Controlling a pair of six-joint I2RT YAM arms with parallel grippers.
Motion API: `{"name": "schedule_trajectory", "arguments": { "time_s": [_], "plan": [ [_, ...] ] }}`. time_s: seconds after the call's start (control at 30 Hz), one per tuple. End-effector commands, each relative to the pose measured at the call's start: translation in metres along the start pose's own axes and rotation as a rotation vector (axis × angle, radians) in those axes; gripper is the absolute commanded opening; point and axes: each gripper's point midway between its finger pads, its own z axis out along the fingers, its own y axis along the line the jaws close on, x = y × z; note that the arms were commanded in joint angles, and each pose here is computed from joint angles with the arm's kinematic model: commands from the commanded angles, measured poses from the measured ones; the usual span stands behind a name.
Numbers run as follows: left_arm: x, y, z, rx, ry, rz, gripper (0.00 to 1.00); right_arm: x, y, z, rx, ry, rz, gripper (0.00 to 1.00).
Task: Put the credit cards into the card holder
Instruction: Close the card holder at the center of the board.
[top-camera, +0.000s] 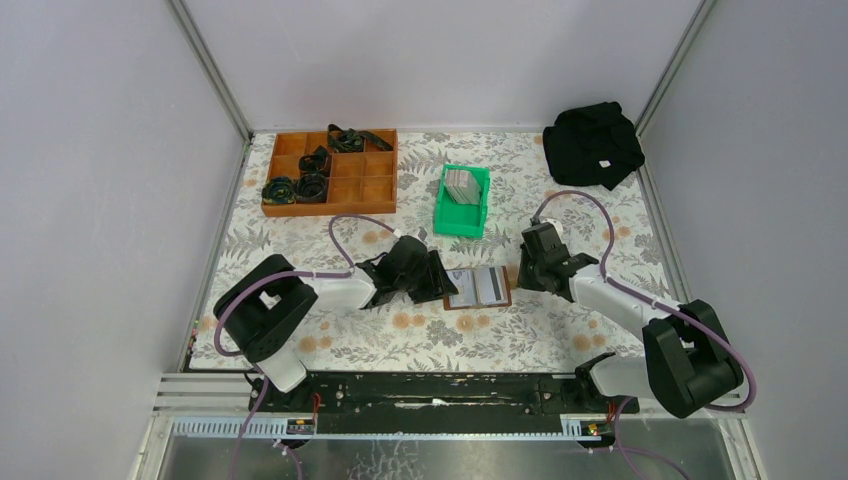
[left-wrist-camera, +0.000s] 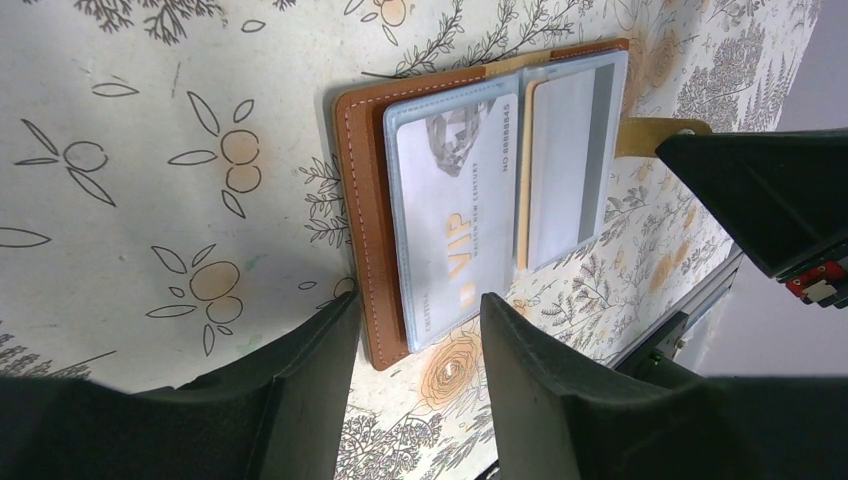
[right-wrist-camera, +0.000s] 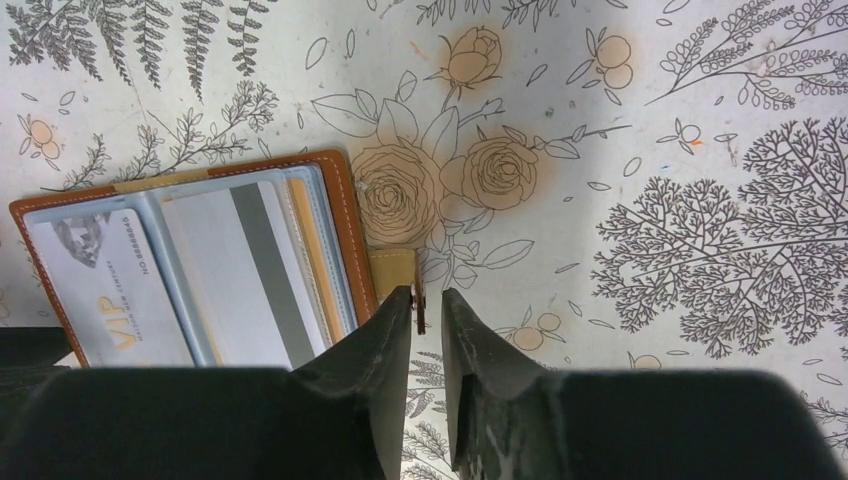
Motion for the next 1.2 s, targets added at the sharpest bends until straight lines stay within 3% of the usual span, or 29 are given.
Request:
{"name": "schedule_trajectory", "arguments": {
  "time_s": [0.0, 0.17, 0.47, 1.17],
  "plan": [
    [0.024, 0.037, 0.005, -0.131, 0.066, -0.006, 0.56, -0.019, 0.008, 0.000, -0.008, -0.041, -0.028, 0.20],
    [0.022, 0.037, 0.003, -0.137, 0.058, -0.007, 0.57, -0.019, 0.008, 0.000, -0.003, -0.033, -0.035, 0.05],
    [0.025, 0.050, 0.001, -0.172, 0.044, -0.031, 0.68, -0.017, 0.003, -0.001, 0.022, -0.019, -0.031, 0.04],
    [0.027, 0.101, -0.001, -0.473, -0.052, 0.126, 0.72, -0.014, 0.004, -0.004, 0.029, 0.021, -0.038, 0.02]
  ]
}}
